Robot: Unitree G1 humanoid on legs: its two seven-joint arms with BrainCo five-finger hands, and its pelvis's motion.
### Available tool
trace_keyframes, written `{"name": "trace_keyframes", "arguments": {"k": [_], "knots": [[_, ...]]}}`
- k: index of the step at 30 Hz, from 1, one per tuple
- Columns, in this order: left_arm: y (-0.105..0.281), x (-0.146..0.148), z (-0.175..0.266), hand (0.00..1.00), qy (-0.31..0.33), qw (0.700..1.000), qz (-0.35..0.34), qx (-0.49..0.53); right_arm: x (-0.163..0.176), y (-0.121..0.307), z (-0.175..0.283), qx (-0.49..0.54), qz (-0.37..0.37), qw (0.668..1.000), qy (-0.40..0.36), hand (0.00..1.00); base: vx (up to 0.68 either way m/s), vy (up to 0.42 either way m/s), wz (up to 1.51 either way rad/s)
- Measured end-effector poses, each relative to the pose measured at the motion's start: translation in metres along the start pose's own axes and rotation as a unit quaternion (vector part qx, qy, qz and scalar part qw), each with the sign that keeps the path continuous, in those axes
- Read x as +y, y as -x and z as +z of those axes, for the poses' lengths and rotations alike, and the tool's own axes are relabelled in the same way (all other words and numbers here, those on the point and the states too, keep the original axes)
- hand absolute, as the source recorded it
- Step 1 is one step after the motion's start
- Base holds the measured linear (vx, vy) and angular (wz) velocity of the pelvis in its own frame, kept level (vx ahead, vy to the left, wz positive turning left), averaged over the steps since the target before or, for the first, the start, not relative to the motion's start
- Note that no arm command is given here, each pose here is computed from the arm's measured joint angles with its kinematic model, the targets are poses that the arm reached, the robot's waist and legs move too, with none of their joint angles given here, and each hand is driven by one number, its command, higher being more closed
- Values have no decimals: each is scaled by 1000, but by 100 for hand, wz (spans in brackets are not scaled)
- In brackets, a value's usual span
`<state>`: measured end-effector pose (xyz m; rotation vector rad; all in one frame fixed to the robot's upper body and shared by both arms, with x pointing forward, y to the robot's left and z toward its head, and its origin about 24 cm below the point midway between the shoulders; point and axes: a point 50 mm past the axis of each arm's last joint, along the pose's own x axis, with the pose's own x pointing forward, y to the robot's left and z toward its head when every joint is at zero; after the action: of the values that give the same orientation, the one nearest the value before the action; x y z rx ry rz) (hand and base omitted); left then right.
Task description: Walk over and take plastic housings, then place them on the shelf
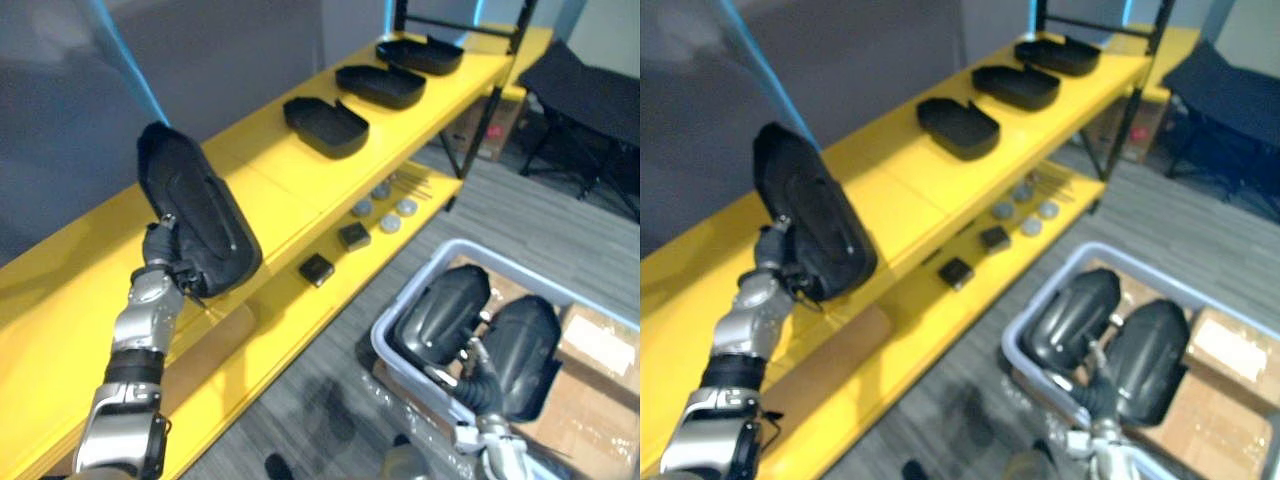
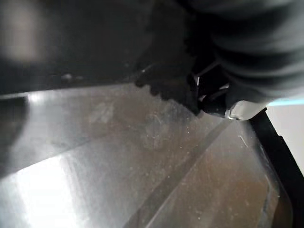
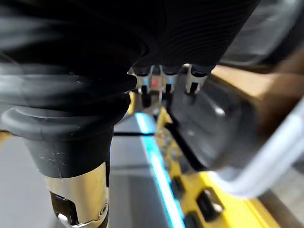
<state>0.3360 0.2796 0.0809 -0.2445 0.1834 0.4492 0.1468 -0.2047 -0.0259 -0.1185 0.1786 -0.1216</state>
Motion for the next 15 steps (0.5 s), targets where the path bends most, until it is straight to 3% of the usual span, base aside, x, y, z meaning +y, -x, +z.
{"name": "trace_keyframes", "arguments": {"k": [12,15], "knots": [[-7,13,21,100,106,993,42,-13,21,-1,35,-76,103,990,51,0,-6,-2,-6],[-7,15,27,100,107,992,59,-23,30,1,43,-94,128,986,54,0,-3,1,-6]]}}
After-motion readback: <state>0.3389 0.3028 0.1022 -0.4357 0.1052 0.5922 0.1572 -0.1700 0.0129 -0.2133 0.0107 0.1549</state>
